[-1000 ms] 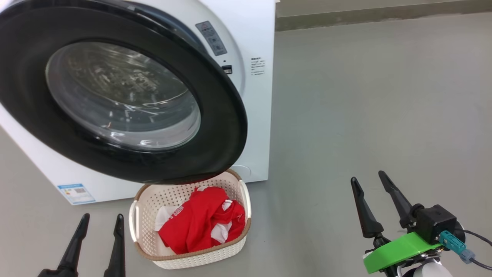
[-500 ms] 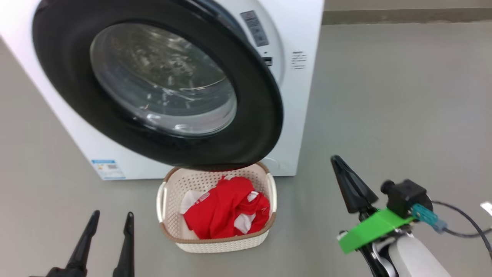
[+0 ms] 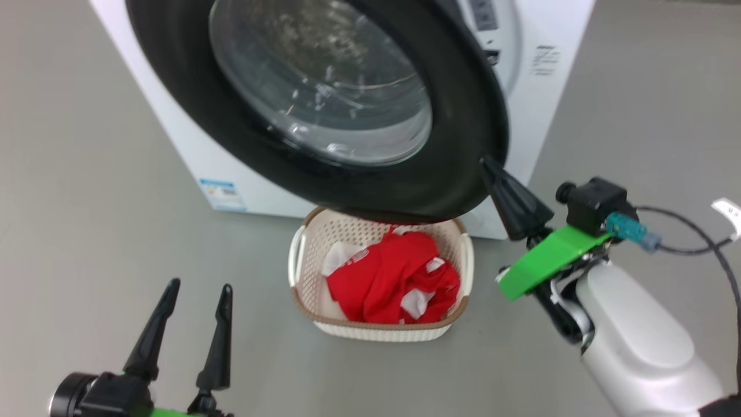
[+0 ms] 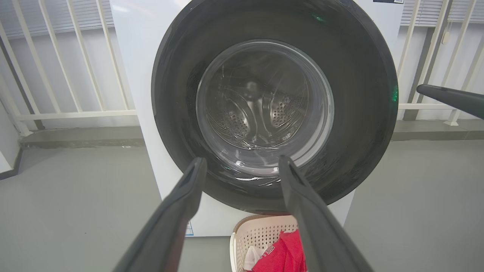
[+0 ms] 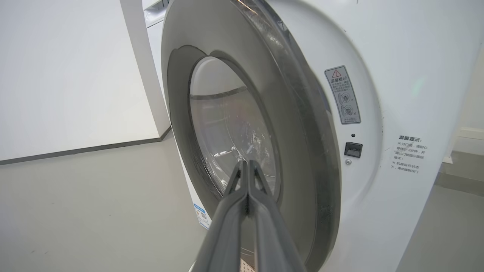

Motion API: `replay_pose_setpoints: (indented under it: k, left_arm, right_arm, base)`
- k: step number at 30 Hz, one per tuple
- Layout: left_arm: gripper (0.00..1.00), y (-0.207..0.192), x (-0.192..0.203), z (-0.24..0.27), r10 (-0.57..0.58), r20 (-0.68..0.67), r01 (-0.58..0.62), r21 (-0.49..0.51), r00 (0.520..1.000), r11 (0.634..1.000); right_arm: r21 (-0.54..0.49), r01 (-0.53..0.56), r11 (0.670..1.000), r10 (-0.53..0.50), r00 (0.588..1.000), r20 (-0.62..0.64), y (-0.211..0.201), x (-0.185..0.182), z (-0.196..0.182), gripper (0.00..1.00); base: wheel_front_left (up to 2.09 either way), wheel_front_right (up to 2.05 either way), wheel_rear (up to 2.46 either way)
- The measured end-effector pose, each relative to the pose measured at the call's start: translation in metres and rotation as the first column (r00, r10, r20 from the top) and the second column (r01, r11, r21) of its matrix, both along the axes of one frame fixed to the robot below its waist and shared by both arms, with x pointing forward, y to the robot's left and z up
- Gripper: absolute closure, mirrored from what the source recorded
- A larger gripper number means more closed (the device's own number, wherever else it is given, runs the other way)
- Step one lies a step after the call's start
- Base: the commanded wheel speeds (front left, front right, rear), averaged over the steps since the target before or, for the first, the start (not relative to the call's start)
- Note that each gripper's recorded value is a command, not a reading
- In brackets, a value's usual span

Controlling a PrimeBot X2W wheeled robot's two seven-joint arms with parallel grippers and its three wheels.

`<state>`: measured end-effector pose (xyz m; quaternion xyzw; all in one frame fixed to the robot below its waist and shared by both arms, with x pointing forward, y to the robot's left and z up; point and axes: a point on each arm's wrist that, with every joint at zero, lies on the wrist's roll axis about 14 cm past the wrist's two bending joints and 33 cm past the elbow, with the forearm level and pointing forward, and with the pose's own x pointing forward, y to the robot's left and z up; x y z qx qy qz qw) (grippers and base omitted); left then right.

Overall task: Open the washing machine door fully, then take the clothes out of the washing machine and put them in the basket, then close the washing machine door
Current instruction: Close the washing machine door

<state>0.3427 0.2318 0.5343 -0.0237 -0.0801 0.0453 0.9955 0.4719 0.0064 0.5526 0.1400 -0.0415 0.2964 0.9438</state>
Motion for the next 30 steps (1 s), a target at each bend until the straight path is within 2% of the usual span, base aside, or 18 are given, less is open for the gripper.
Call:
replay_pose_setpoints:
  k: [6, 17, 30]
  left_arm:
    - [0.0, 0.004, 0.005, -0.004, 0.025, -0.015, -0.025, -0.013, 1.0, 1.0]
    - [0.0, 0.018, 0.013, -0.02, 0.07, -0.074, -0.071, 0.001, 0.995, 0.998]
    - [0.0, 0.017, 0.03, -0.036, 0.064, -0.122, -0.063, 0.016, 0.99, 0.998]
  right_arm:
    - [-0.036, -0.033, 0.999, 0.032, 0.999, -0.009, 0.013, 0.031, -0.009, 1.0]
    - [-0.03, -0.038, 0.999, 0.037, 0.999, -0.018, 0.026, 0.076, -0.021, 1.0]
    - [-0.011, 0.004, 1.0, -0.003, 1.0, 0.027, 0.02, 0.134, -0.014, 1.0]
  base:
    - [0.0, 0.0, 0.0]
    - [0.0, 0.0, 0.0]
    - [0.0, 0.0, 0.0]
